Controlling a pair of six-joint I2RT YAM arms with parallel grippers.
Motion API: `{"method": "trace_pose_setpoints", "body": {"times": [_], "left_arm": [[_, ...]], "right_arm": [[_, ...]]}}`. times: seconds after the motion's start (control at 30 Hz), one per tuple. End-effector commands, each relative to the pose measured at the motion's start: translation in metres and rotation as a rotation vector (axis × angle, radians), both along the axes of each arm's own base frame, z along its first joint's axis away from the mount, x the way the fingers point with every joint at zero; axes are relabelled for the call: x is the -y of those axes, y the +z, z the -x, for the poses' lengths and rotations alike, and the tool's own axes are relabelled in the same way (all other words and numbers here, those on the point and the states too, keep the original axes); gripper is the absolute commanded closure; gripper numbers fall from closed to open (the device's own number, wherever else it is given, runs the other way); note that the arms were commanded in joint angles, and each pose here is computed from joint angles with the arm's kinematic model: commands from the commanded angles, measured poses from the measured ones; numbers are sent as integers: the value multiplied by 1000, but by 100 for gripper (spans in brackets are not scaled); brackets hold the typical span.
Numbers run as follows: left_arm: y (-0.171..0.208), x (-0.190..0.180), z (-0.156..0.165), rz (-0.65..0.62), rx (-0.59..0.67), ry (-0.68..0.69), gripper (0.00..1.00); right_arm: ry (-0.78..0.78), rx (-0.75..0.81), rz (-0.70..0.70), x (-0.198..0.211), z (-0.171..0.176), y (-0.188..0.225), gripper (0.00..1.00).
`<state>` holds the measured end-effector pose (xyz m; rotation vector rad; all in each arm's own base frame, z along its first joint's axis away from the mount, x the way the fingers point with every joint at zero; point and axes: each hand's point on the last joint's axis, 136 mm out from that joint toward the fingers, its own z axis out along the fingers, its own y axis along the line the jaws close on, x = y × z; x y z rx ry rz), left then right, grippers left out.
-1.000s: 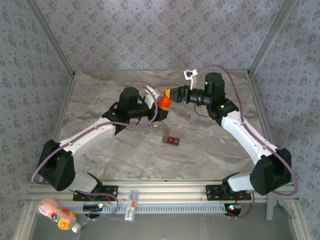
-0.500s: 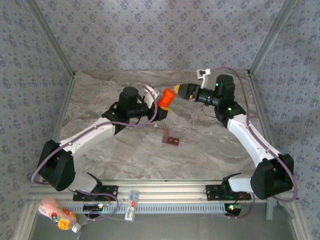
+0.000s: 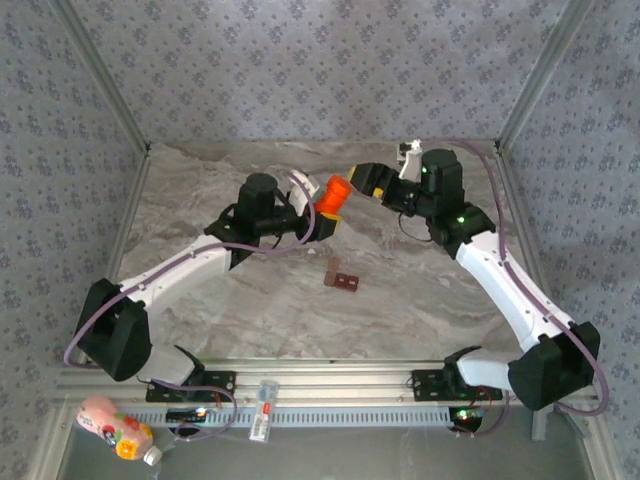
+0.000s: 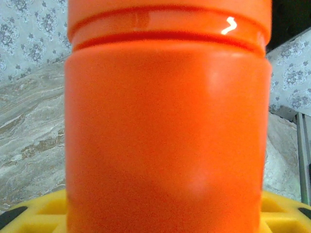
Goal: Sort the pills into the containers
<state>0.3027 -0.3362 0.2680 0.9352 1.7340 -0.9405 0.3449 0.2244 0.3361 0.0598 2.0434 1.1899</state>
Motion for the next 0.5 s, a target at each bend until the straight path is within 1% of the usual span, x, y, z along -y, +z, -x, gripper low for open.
{"method": "trace_pose_setpoints", "body": {"times": [0.0, 0.33, 0.47], "left_arm": [[29, 8, 0, 61, 64, -35, 100], [29, 8, -1, 62, 63, -34, 100], [29, 8, 0, 62, 63, -36, 100]], "right_arm": [[0, 40, 30, -7, -1, 13, 16], [72, 28, 51, -38, 2, 6, 18], [87, 26, 62, -43, 3, 2, 23]]}}
